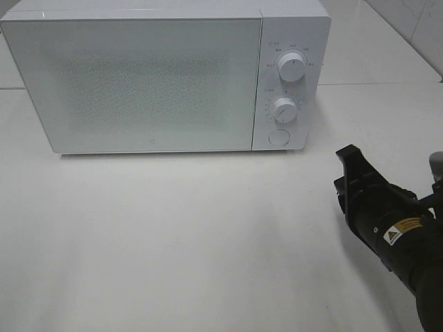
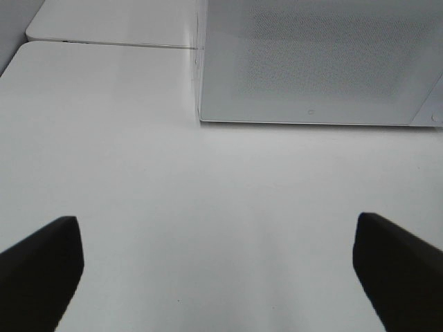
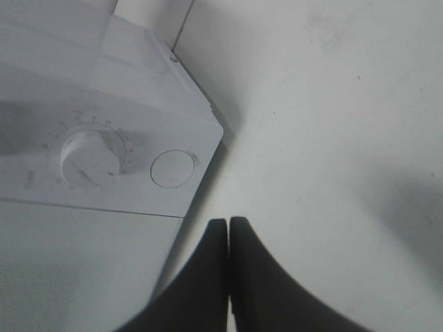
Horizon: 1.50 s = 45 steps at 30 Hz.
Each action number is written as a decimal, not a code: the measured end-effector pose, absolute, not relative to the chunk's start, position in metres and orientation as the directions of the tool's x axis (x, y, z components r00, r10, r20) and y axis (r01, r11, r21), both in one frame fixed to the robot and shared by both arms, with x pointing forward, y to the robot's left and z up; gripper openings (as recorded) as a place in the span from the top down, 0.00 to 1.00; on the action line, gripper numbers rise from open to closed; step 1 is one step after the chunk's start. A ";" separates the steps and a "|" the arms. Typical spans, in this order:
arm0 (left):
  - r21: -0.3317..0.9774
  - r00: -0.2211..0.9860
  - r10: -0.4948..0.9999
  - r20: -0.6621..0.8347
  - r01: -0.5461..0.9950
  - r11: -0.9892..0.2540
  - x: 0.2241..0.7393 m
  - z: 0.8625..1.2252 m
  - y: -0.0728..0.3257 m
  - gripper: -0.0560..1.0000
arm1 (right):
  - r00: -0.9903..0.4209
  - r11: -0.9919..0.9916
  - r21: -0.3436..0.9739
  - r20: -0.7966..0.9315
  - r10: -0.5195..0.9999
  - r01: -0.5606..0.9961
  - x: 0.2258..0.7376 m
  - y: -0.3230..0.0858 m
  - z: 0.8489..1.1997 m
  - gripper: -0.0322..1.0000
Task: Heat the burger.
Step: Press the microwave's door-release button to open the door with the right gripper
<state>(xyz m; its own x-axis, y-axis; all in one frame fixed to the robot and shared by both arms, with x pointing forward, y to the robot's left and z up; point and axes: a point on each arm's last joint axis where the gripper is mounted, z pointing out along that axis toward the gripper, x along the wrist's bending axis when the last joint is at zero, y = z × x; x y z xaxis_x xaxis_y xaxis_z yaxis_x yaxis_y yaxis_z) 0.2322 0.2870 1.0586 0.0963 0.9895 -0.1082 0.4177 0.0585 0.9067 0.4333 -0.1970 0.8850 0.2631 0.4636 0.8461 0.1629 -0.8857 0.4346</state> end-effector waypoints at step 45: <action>0.907 0.096 0.989 -0.108 0.418 0.058 0.232 1.059 0.287 0.02 | 0.324 -0.996 0.007 0.946 -0.023 -0.091 0.524 -0.138 0.881 0.95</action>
